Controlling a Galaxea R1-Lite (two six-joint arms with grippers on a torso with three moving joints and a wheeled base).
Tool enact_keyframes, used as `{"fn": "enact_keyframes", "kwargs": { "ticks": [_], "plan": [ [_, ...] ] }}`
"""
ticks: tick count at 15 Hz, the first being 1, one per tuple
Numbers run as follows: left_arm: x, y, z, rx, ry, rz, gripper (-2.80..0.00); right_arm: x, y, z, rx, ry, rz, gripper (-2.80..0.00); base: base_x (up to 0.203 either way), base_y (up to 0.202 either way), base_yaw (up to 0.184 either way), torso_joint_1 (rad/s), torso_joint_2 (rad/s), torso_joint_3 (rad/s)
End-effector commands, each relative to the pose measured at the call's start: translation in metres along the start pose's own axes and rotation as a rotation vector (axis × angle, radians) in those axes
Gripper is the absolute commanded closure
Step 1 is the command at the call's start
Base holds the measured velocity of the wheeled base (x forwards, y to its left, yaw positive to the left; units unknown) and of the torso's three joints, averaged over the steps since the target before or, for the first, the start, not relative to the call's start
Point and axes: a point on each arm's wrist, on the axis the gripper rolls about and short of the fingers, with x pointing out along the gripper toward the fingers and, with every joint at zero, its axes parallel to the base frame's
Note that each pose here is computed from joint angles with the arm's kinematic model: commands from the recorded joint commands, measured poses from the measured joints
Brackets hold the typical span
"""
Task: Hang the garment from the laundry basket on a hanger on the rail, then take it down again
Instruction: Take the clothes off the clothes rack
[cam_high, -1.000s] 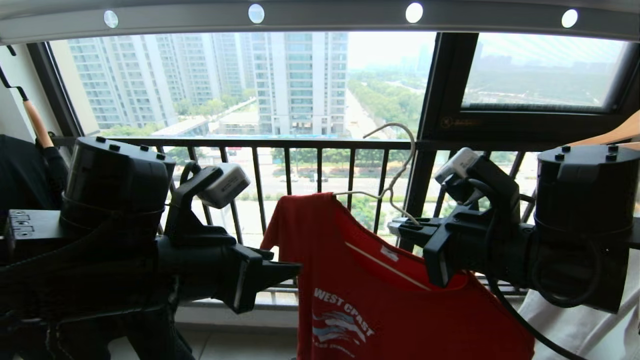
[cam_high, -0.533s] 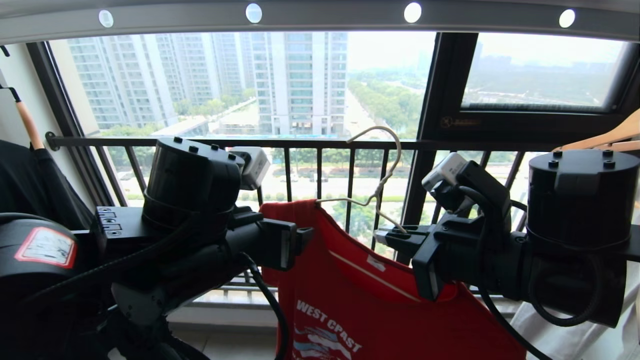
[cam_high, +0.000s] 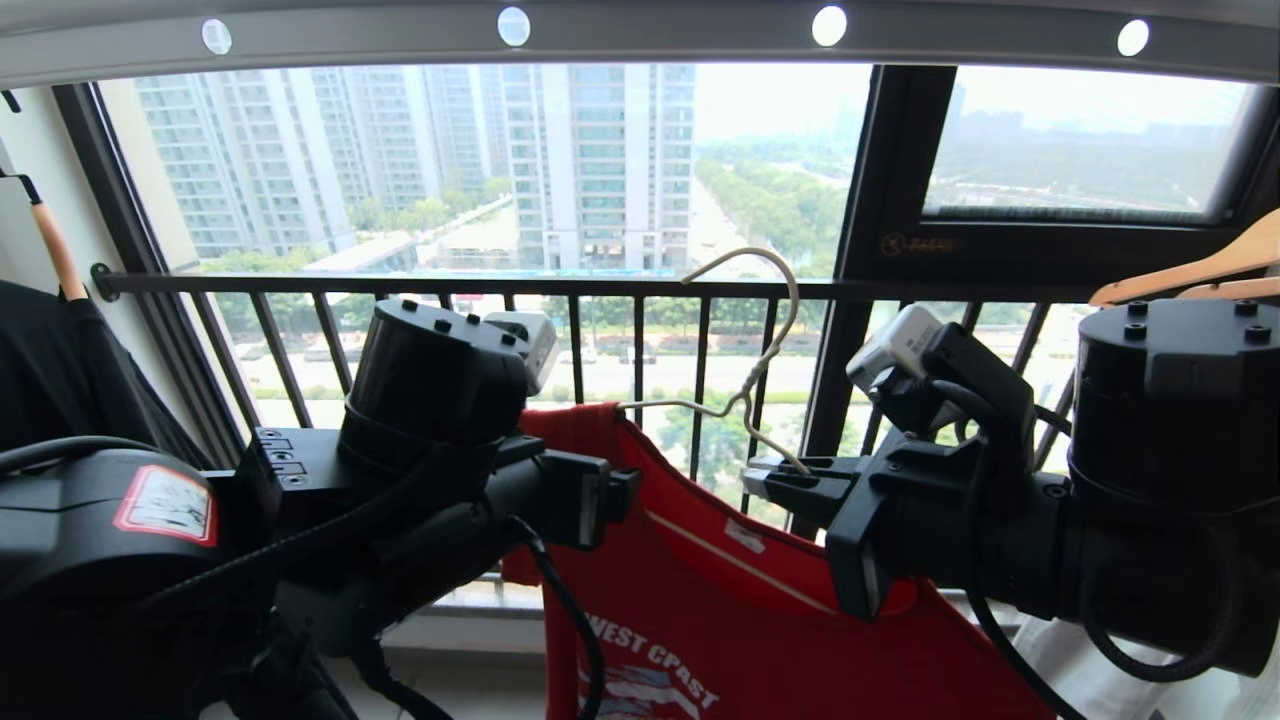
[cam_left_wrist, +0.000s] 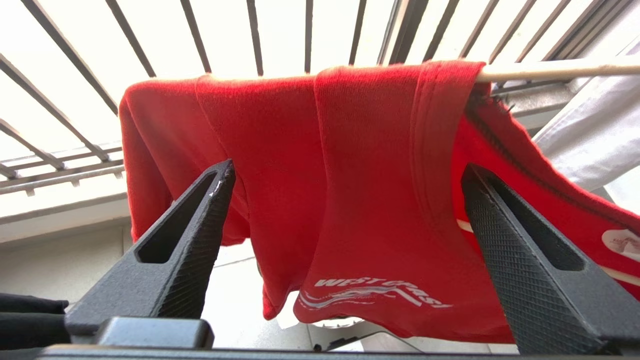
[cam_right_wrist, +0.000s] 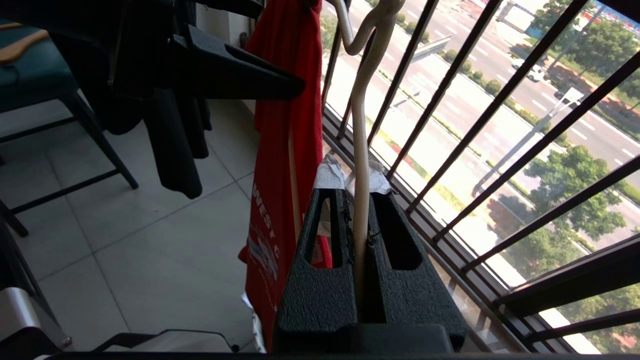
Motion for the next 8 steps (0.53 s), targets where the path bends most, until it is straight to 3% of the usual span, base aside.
{"fn": "enact_keyframes", "kwargs": {
  "ticks": [1, 5, 8],
  "plan": [
    [0.004, -0.002, 0.001, -0.013, -0.03, 0.001, -2.8, -0.002, 0.001, 0.001, -0.003, -0.009, 0.005, 0.0, 0.0, 0.0, 0.0, 0.0, 0.0, 0.0],
    [0.018, -0.003, -0.004, 0.001, -0.082, 0.104, -2.8, -0.004, 0.001, 0.002, -0.003, -0.013, 0.004, 0.0, 0.0, 0.0, 0.0, 0.0, 0.0, 0.0],
    [0.012, -0.002, 0.0, 0.002, -0.102, 0.11, -2.8, -0.006, 0.0, 0.004, -0.002, -0.024, -0.004, 0.0, 0.0, 0.0, 0.0, 0.0, 0.0, 0.0]
  ]
}}
